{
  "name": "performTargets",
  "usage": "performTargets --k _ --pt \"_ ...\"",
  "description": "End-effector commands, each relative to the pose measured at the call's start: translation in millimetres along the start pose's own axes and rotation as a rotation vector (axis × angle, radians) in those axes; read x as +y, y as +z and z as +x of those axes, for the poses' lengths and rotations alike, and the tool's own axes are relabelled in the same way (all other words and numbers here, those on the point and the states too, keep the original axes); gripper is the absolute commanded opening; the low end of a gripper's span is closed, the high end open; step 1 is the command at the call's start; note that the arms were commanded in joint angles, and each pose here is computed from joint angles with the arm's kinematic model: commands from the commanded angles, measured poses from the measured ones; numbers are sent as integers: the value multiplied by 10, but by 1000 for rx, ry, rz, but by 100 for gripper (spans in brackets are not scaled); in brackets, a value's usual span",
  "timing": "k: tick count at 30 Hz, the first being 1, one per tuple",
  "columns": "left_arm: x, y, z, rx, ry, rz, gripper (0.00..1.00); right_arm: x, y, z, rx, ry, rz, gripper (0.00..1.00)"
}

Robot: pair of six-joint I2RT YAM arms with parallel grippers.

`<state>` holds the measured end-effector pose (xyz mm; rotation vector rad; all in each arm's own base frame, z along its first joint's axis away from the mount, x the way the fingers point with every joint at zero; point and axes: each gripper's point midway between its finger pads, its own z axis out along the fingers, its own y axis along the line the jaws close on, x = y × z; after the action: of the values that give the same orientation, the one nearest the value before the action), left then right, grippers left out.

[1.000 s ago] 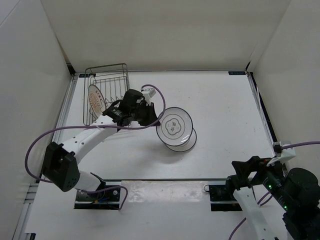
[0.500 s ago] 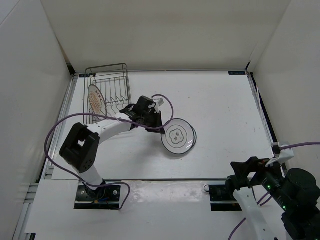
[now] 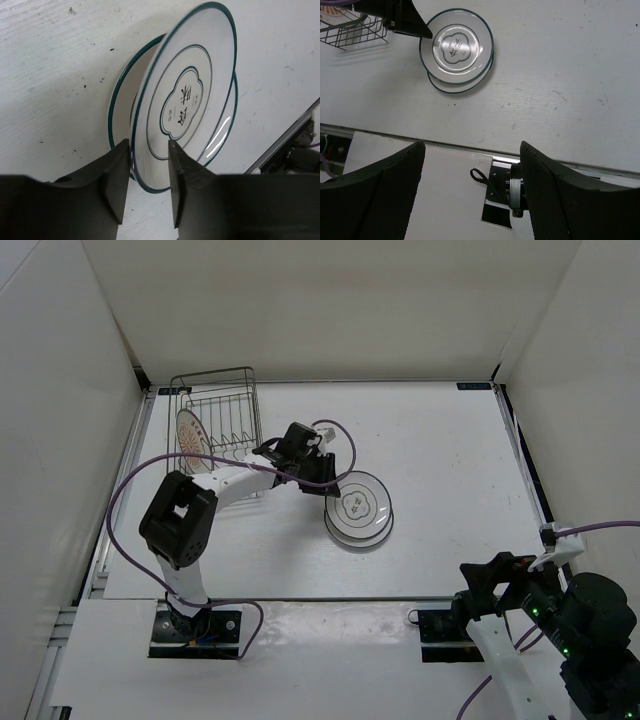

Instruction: Unload the plates from the dish rack

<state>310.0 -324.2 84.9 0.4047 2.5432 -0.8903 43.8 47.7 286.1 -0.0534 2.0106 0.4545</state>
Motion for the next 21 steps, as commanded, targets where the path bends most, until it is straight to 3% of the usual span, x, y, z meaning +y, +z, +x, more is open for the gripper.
performTargets --k 1,9,14,21 --pt "-135 -85 -139 -27 36 17 49 -142 -189 645 258 32 62 79" --pt "-255 -176 -44 1 99 1 68 -148 -159 662 266 33 61 80" --pt "-336 -305 -45 4 285 -157 100 -150 -156 666 265 31 59 80" --pt "-180 -572 -120 -28 388 -381 100 -146 -159 677 271 32 55 80"
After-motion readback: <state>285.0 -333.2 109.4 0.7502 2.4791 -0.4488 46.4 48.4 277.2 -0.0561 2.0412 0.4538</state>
